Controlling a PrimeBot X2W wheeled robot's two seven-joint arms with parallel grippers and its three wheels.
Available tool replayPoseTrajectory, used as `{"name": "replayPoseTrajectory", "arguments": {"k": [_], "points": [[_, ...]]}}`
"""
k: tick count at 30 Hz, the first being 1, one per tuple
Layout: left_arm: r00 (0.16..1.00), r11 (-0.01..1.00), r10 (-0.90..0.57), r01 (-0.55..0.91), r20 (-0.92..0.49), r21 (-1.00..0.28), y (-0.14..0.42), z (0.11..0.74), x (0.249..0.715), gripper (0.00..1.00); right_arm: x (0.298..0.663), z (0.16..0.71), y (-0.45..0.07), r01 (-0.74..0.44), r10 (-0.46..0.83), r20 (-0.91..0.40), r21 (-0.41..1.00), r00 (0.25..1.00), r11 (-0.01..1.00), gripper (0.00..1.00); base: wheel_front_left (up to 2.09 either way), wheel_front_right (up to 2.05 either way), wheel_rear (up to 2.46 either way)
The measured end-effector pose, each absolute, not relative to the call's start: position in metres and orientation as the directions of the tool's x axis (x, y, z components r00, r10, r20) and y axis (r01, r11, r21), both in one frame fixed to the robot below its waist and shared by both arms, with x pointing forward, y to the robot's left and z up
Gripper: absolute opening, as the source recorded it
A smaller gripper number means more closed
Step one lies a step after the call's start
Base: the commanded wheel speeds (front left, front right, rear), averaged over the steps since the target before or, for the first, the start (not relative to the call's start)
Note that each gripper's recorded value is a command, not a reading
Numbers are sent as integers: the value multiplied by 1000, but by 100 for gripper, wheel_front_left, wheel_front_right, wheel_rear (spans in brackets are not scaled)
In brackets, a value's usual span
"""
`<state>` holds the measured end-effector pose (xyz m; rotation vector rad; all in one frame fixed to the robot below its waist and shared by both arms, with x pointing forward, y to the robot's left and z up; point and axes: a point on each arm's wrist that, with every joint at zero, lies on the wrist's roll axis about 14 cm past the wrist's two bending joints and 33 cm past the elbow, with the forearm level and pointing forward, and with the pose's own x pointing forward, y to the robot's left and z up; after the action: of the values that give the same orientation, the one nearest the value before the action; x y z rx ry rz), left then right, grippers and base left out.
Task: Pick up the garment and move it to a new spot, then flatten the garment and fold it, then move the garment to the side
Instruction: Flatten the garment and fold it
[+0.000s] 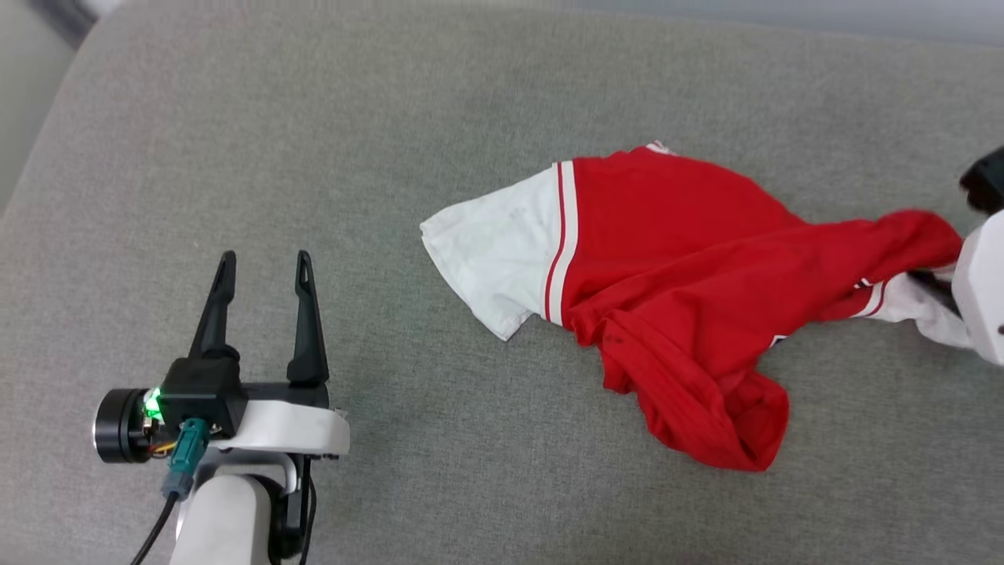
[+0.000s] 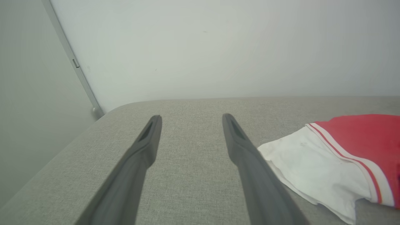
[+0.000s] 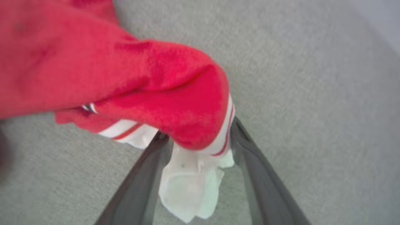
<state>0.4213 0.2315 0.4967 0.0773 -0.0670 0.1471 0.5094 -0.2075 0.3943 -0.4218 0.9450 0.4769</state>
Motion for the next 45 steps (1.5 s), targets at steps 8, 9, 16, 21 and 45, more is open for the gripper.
{"name": "replayPoseTrajectory", "arguments": {"k": [8, 9, 16, 21, 45], "points": [[985, 986, 142, -149, 94, 70, 230, 508, 402, 100, 525, 497, -208, -503, 333, -518, -230, 788, 833, 100, 0, 0, 0], [985, 987, 139, -146, 98, 68, 229, 510, 400, 100, 524, 510, -209, -493, 342, -475, -240, 811, 836, 100, 0, 0, 0], [984, 990, 117, -127, 131, 68, 223, 522, 393, 100, 514, 585, -229, -389, 332, -232, -273, 914, 880, 100, 0, 0, 0], [986, 991, 107, -116, 125, 65, 220, 519, 396, 100, 510, 574, -221, -432, 317, -378, -270, 870, 861, 100, 0, 0, 0], [989, 987, 145, -146, 29, 65, 234, 467, 457, 100, 558, 372, -181, -617, 97, -943, -128, 318, 777, 100, 0, 0, 0]]}}
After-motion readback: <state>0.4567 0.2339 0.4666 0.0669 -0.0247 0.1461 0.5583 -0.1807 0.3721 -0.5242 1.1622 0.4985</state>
